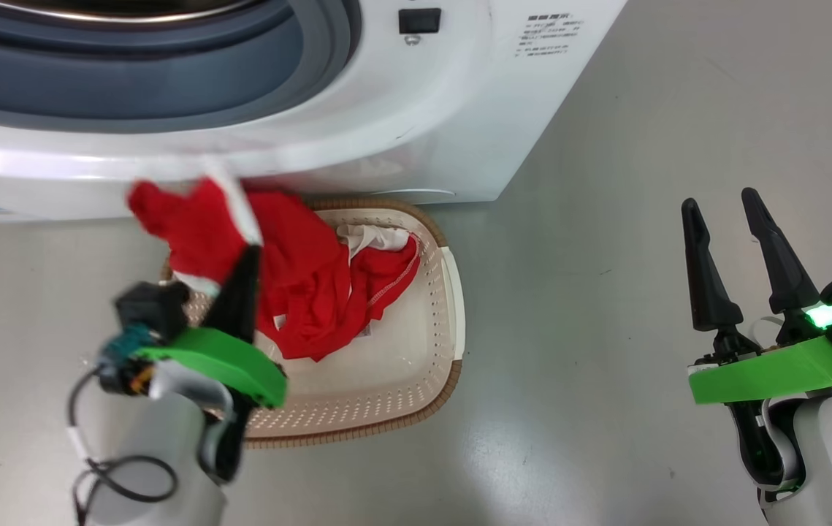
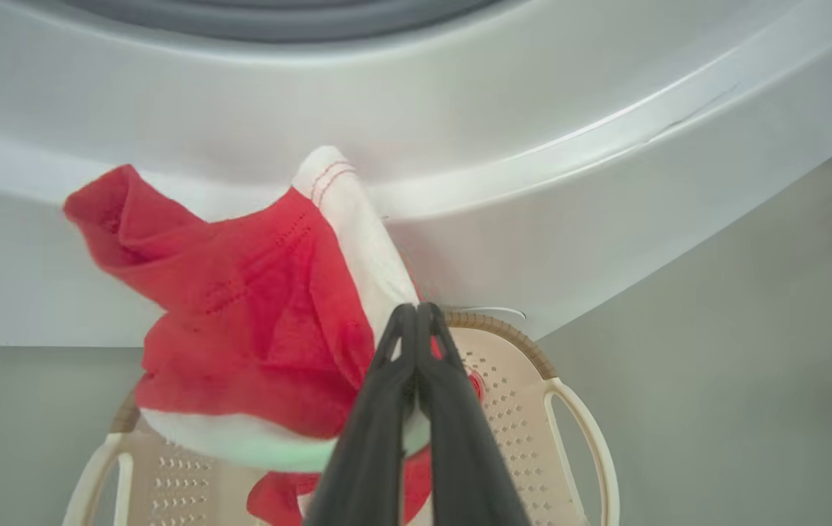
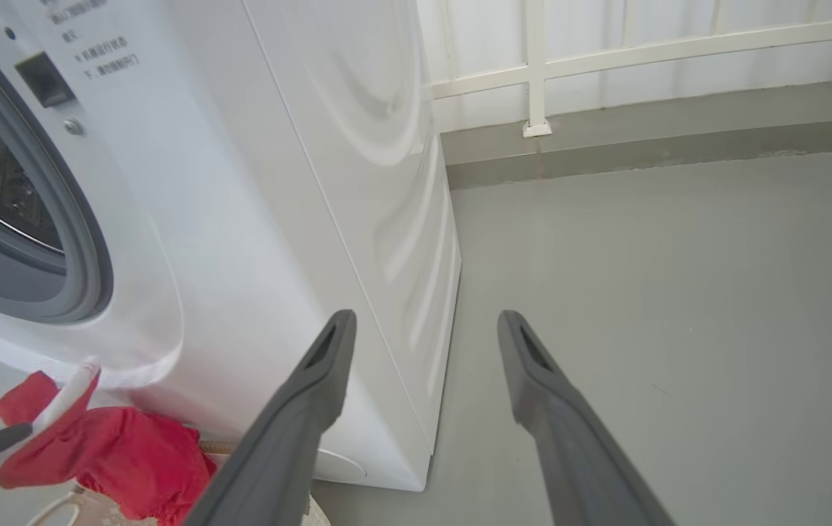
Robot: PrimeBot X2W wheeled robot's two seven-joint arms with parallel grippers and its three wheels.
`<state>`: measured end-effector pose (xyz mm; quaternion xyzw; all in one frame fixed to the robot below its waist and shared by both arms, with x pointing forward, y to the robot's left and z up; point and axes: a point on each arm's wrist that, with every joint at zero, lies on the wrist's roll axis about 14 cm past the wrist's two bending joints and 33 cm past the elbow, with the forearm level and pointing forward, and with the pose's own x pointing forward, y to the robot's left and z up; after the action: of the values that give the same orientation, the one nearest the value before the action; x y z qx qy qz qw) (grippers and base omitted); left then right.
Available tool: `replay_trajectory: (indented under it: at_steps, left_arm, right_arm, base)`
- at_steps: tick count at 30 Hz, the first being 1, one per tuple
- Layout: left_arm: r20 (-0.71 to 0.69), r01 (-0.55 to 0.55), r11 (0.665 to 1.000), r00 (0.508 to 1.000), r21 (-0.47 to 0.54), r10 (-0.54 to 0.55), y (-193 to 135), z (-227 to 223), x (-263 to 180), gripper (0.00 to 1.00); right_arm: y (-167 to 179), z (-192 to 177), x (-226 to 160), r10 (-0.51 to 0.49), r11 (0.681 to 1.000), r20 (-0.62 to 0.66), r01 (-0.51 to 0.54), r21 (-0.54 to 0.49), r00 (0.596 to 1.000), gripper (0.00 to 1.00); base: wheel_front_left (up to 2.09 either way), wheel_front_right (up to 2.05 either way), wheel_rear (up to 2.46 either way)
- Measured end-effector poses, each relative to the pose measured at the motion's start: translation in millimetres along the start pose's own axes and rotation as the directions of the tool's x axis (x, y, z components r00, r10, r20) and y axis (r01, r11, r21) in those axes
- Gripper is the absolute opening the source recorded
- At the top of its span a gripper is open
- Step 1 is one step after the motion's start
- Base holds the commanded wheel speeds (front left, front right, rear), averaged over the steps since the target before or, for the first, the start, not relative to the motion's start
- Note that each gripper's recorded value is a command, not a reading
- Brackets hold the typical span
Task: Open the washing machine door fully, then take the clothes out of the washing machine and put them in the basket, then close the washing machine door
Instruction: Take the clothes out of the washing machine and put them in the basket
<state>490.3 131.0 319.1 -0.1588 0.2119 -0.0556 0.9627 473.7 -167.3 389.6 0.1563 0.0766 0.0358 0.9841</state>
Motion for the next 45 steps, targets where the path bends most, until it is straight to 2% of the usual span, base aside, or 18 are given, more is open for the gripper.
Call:
replay_trajectory:
  at_steps: [7,12,20,24,30,33,34,35,36,37,38,45]
  left_arm:
    - [-0.176,0.006,1.000,0.984,-0.013,-0.008,-5,-58,-11,0.00]
    - [-0.262,0.012,1.000,0.965,-0.025,-0.018,-10,-83,-6,0.00]
    - [-0.392,0.105,0.994,0.914,-0.027,-0.107,-38,-124,-7,0.00]
    - [-0.406,0.101,0.993,0.906,-0.058,-0.116,-43,-128,-2,0.00]
    - [-0.380,0.095,0.994,0.919,-0.049,-0.107,-36,-115,10,0.01]
    - [-0.356,0.083,0.995,0.930,-0.052,-0.096,-31,-106,13,0.42]
    - [-0.347,0.079,0.996,0.933,-0.052,-0.092,-29,-103,14,0.49]
    - [-0.336,0.074,0.996,0.938,-0.053,-0.087,-27,-99,15,0.72]
    - [-0.326,0.070,0.996,0.942,-0.052,-0.083,-25,-96,16,0.86]
    - [-0.317,0.069,0.996,0.945,-0.048,-0.081,-24,-92,17,0.95]
    - [-0.308,0.069,0.997,0.948,-0.045,-0.079,-24,-89,18,1.00]
    - [-0.273,0.047,0.998,0.960,-0.051,-0.059,-20,-77,12,1.00]
  right_arm:
    - [-2,-8,2,-0.002,1.000,-0.017,0.002,0.002,1.000,1.00]
    - [-8,-11,4,-0.017,1.000,-0.023,0.017,-0.002,1.000,1.00]
    - [-19,-18,4,-0.048,0.999,-0.036,0.048,-0.003,0.998,1.00]
    - [-21,-17,7,-0.053,0.999,-0.027,0.053,-0.003,0.998,1.00]
    - [-21,-19,8,-0.055,0.999,-0.032,0.055,-0.001,0.998,1.00]
    - [-19,-19,8,-0.051,0.999,-0.030,0.051,0.001,0.998,1.00]
    - [-19,-18,9,-0.049,0.999,-0.029,0.049,0.001,0.998,1.00]
    - [-18,-17,9,-0.047,0.999,-0.027,0.047,0.002,0.999,1.00]
    - [-17,-17,9,-0.045,0.999,-0.026,0.045,0.002,0.999,1.00]
    - [-16,-16,9,-0.043,0.999,-0.025,0.043,0.003,0.999,1.00]
    - [-16,-15,9,-0.042,0.999,-0.023,0.042,0.003,0.999,1.00]
    - [-11,-7,7,-0.031,1.000,-0.008,0.031,0.003,0.999,1.00]
  base:
    - [0.00,0.00,0.00]
    - [0.00,0.00,0.00]
    - [0.00,0.00,0.00]
    - [0.00,0.00,0.00]
    - [0.00,0.00,0.00]
    - [0.00,0.00,0.00]
    - [0.00,0.00,0.00]
    - [0.00,0.00,0.00]
    - [0.00,0.00,0.00]
    - [0.00,0.00,0.00]
    - [0.00,0.00,0.00]
    - [0.00,0.00,0.00]
